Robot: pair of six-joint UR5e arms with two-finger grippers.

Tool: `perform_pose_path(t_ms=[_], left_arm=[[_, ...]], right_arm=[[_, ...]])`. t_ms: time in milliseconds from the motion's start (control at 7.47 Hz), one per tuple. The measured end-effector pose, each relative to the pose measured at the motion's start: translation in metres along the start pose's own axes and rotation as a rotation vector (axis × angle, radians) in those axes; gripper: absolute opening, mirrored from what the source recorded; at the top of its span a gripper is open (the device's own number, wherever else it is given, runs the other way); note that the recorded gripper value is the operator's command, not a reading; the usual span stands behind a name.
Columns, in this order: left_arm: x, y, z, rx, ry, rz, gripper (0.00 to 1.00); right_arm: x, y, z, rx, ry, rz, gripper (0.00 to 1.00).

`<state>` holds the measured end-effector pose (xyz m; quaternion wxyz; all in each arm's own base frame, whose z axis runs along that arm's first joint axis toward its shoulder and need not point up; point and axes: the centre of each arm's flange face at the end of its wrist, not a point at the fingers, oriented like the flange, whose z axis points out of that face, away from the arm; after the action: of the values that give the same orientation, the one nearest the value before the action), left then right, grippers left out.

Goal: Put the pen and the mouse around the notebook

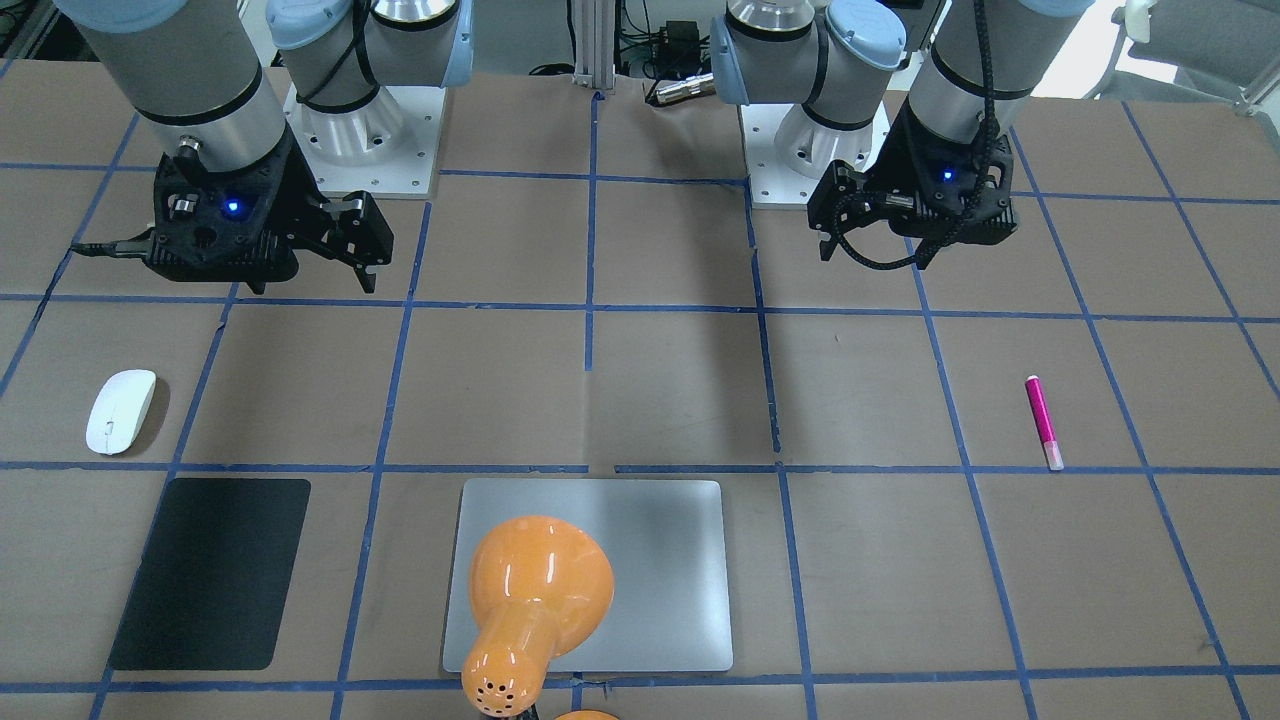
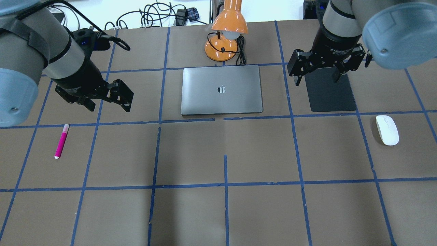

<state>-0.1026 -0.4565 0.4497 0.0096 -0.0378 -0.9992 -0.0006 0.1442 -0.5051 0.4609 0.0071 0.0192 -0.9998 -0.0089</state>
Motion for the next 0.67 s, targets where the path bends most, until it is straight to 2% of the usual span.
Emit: perform_pose_path(t_ms=[670], left_arm=[[-0.0020, -0.0028, -0.0011, 0.004, -0.002, -0.003, 1.00]], right_arm=[[-0.0005, 0.0021, -0.0027, 0.004, 0.003, 0.003, 1.00]])
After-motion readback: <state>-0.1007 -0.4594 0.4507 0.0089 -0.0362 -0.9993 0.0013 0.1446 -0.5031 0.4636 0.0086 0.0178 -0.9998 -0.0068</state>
